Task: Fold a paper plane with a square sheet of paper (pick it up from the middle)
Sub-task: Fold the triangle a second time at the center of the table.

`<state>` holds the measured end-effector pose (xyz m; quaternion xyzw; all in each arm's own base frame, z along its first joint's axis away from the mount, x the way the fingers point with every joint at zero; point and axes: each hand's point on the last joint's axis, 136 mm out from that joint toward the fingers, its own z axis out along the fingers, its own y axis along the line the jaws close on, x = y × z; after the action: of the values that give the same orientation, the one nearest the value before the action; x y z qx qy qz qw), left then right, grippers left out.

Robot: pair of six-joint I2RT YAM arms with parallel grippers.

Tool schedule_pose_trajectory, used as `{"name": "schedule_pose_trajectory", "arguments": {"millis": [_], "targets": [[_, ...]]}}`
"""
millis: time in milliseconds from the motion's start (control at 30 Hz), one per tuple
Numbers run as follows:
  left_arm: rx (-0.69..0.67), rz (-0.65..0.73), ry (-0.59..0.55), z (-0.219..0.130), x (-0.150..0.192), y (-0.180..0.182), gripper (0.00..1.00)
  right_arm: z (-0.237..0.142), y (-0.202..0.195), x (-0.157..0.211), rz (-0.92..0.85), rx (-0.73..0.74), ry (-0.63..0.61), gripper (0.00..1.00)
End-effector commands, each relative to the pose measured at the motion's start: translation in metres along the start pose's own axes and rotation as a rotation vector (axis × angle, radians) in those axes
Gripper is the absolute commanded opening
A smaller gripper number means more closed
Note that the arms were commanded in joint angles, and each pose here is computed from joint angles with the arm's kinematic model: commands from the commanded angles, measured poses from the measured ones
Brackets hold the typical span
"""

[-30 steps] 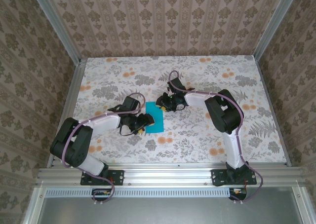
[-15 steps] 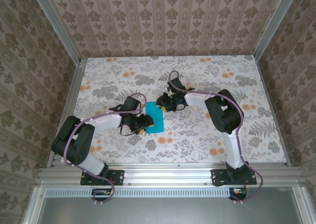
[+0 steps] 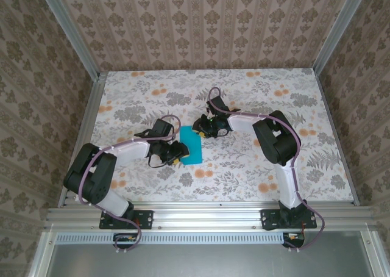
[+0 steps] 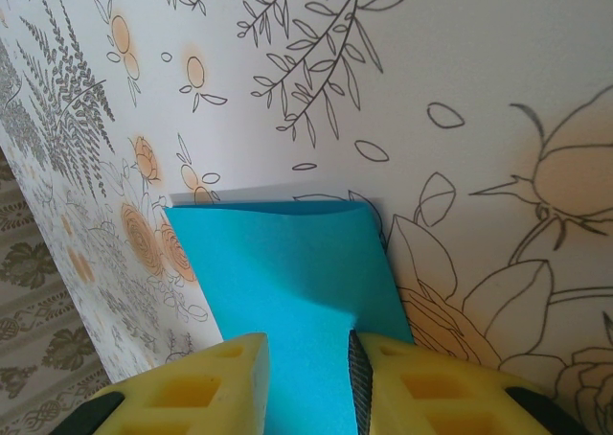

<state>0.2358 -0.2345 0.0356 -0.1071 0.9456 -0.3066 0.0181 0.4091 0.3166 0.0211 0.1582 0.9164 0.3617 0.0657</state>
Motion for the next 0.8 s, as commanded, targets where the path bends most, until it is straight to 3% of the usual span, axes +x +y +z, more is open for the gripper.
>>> {"name": "schedule_pose_trajectory", "arguments": {"millis": [0, 433, 767], "targets": [[0.020, 0.039, -0.031, -0.010, -0.007, -0.011, 0.42, 0.016, -0.075, 0.014, 0.101, 0.204, 0.036, 0.32], [-0.039, 0.072, -0.027, -0.012, -0.006, -0.003, 0.45, 0.015, -0.075, 0.014, 0.100, 0.203, 0.034, 0.32], [0.011, 0.074, -0.009, -0.009, -0.005, -0.012, 0.45, 0.015, -0.075, 0.014, 0.099, 0.204, 0.034, 0.32]]}}
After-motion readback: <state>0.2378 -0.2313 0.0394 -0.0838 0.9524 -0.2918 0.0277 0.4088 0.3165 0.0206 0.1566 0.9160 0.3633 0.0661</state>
